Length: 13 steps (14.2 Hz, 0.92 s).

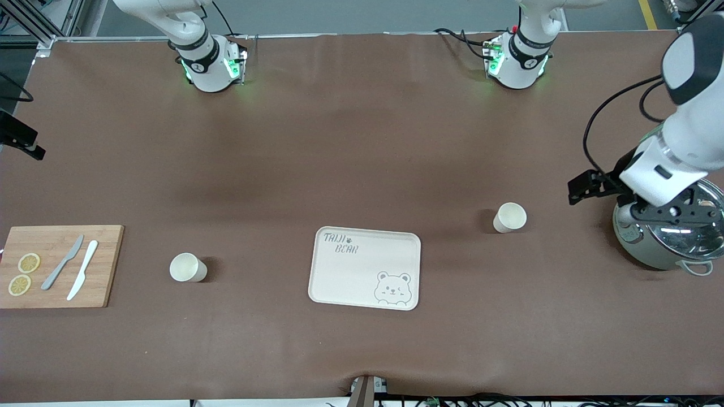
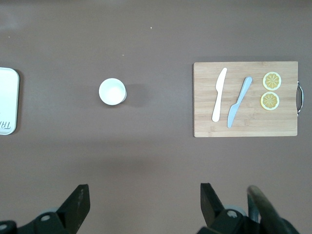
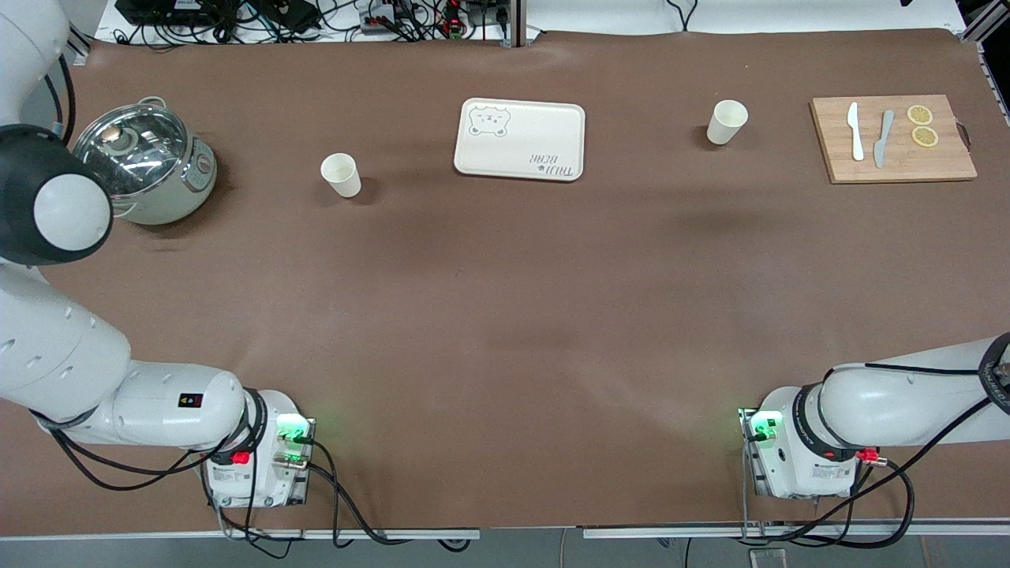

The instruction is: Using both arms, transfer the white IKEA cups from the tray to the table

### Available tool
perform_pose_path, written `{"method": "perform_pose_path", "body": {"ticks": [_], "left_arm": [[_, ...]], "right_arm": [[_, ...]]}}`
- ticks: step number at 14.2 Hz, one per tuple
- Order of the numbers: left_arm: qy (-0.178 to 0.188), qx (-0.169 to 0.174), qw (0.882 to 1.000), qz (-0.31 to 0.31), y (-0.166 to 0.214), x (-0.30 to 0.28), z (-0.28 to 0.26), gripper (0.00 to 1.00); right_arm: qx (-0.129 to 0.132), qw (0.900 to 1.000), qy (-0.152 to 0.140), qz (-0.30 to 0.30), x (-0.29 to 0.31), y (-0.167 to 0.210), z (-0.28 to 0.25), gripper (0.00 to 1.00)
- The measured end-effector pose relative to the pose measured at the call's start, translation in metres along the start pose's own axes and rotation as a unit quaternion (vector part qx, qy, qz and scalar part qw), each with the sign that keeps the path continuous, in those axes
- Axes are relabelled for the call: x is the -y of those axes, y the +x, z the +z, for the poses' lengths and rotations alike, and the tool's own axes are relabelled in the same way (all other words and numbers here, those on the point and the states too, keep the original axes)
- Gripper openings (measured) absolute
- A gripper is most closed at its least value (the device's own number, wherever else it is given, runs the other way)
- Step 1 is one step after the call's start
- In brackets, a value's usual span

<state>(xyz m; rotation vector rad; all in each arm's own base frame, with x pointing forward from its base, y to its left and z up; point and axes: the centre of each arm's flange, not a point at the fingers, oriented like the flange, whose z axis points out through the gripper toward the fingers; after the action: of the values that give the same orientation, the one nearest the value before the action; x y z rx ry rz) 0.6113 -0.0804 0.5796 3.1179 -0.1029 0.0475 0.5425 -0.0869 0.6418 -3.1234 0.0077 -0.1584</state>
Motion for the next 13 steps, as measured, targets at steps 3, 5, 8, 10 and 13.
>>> {"method": "perform_pose_path", "body": {"ticks": [3, 5, 8, 10, 13], "left_arm": [[0.002, 0.011, 1.0, 0.01, -0.01, -0.003, -0.022, 1.0], [0.002, 0.014, 1.0, 0.014, -0.012, -0.007, -0.027, 1.0], [0.002, 0.009, 1.0, 0.016, -0.014, -0.009, -0.034, 1.0], [0.002, 0.007, 1.0, 0.017, -0.016, -0.01, -0.038, 1.0], [0.002, 0.007, 1.0, 0.024, -0.017, -0.011, -0.038, 1.0]], "right_arm": [[0.004, 1.0, 0.001, 0.024, 0.0, -0.001, 0.001, 1.0], [0.006, 0.999, 0.001, 0.035, 0.0, -0.001, 0.001, 1.0], [0.008, 0.999, 0.001, 0.039, 0.0, -0.002, 0.001, 1.0], [0.008, 0.999, 0.001, 0.04, 0.0, -0.002, 0.001, 1.0], [0.009, 0.999, 0.001, 0.041, -0.001, -0.002, 0.002, 1.0]]}}
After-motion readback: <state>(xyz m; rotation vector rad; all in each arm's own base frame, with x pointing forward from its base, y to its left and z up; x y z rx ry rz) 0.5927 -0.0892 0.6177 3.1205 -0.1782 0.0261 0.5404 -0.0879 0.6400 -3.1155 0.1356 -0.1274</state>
